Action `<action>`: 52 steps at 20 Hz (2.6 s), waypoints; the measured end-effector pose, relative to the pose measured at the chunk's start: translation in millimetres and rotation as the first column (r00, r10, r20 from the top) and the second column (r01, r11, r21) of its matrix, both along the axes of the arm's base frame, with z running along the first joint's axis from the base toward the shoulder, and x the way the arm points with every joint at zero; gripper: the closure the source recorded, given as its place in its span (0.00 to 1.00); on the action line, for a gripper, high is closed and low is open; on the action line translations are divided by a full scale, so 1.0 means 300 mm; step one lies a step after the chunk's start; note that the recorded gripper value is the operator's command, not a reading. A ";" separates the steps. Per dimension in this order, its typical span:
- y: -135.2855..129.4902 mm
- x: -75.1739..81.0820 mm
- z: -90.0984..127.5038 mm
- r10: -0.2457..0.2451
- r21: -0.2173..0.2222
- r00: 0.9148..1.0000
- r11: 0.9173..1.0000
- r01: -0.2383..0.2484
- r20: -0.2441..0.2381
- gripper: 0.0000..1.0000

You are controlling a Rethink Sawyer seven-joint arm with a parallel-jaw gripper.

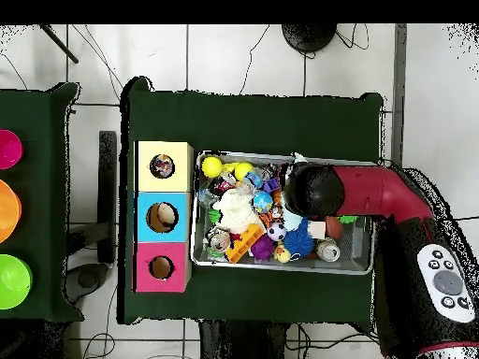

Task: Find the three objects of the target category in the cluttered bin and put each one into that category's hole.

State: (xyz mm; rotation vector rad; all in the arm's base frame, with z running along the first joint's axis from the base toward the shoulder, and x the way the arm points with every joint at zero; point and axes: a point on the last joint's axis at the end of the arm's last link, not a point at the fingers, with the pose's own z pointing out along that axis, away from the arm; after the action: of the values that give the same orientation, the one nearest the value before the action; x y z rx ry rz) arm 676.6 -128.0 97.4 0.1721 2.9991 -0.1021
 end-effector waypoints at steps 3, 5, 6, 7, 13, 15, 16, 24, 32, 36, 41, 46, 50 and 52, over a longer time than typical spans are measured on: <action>0.007 -0.027 -0.036 0.013 0.004 1.000 1.000 -0.013 -0.020 0.00; 0.007 -0.050 -0.067 0.021 0.010 0.999 1.000 -0.021 -0.034 0.00; 0.006 -0.066 -0.088 0.027 0.015 0.999 1.000 -0.026 -0.043 0.00; 0.002 -0.075 -0.101 0.029 0.017 0.999 0.999 -0.028 -0.046 0.00; -0.086 -0.156 -0.216 0.017 0.038 0.998 0.999 -0.014 -0.067 0.00; -0.108 -0.171 -0.235 0.009 0.043 0.997 0.999 -0.006 -0.073 0.00; -0.118 -0.179 -0.245 0.005 0.046 0.997 0.999 -0.002 -0.077 0.00; -0.196 -0.268 -0.352 0.000 0.059 0.994 0.998 0.007 -0.109 0.00; -0.135 -0.271 -0.430 0.076 0.049 0.996 0.996 -0.073 -0.052 0.00; -0.124 -0.269 -0.438 0.104 0.036 0.994 0.994 -0.103 -0.034 1.00; -0.094 -0.263 -0.440 0.123 0.033 0.992 0.992 -0.122 -0.033 1.00; -0.089 -0.261 -0.429 0.128 0.029 0.991 0.991 -0.127 -0.031 1.00; -0.087 -0.260 -0.384 0.129 0.022 0.991 0.991 -0.128 -0.026 1.00; -0.083 -0.259 -0.355 0.126 0.021 0.992 0.992 -0.126 -0.023 1.00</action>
State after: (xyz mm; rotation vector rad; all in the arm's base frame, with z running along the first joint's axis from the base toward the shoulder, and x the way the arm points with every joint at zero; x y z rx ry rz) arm 598.9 -152.8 -9.3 -0.0166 3.0267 -0.0617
